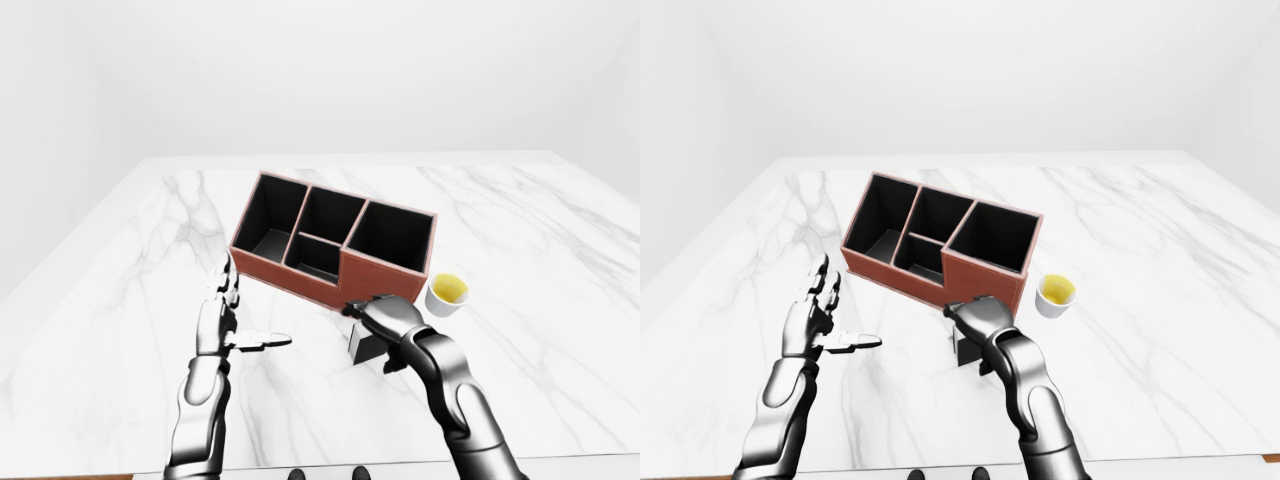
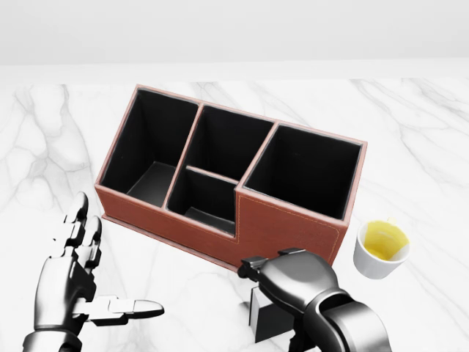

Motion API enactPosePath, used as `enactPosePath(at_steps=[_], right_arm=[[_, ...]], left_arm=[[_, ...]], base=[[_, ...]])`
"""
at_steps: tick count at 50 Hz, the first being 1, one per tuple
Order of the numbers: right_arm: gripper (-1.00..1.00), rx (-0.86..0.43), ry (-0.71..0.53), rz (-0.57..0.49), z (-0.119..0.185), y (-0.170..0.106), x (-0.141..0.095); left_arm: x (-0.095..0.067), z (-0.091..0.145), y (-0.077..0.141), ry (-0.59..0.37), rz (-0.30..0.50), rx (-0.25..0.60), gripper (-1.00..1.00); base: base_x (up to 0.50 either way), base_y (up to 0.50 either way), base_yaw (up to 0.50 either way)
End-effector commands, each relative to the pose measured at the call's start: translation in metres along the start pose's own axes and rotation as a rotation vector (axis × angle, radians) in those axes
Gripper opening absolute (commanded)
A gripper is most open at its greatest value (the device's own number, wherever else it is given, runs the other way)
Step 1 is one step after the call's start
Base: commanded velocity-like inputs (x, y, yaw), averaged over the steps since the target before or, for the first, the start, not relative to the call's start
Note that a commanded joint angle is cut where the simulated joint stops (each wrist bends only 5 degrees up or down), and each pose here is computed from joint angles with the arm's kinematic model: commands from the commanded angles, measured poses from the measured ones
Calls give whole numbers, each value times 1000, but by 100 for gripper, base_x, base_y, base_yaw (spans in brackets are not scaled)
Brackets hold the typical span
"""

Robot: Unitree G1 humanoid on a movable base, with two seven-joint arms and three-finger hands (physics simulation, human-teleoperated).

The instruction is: Pick up the book and place it in the right compartment of the caddy.

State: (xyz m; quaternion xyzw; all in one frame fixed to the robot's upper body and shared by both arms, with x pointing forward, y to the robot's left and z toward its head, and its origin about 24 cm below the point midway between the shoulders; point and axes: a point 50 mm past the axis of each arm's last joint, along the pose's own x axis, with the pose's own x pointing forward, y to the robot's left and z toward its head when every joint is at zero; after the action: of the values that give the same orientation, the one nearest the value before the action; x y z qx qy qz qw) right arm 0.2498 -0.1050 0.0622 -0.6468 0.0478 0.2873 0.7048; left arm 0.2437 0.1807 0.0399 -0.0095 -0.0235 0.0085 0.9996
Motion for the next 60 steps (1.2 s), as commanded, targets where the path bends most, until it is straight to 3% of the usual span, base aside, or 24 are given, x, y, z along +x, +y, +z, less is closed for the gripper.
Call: enactPosePath(at_steps=[1,60], right_arm=[[44,1,9,15,-3,2,2],[47,-3,28,120,-10,12,26]], left_arm=[[0,-2,1,10,3,0,100],[-3,-10,7,45,16,-9,100]], base=[[0,0,0],[0,0,0]])
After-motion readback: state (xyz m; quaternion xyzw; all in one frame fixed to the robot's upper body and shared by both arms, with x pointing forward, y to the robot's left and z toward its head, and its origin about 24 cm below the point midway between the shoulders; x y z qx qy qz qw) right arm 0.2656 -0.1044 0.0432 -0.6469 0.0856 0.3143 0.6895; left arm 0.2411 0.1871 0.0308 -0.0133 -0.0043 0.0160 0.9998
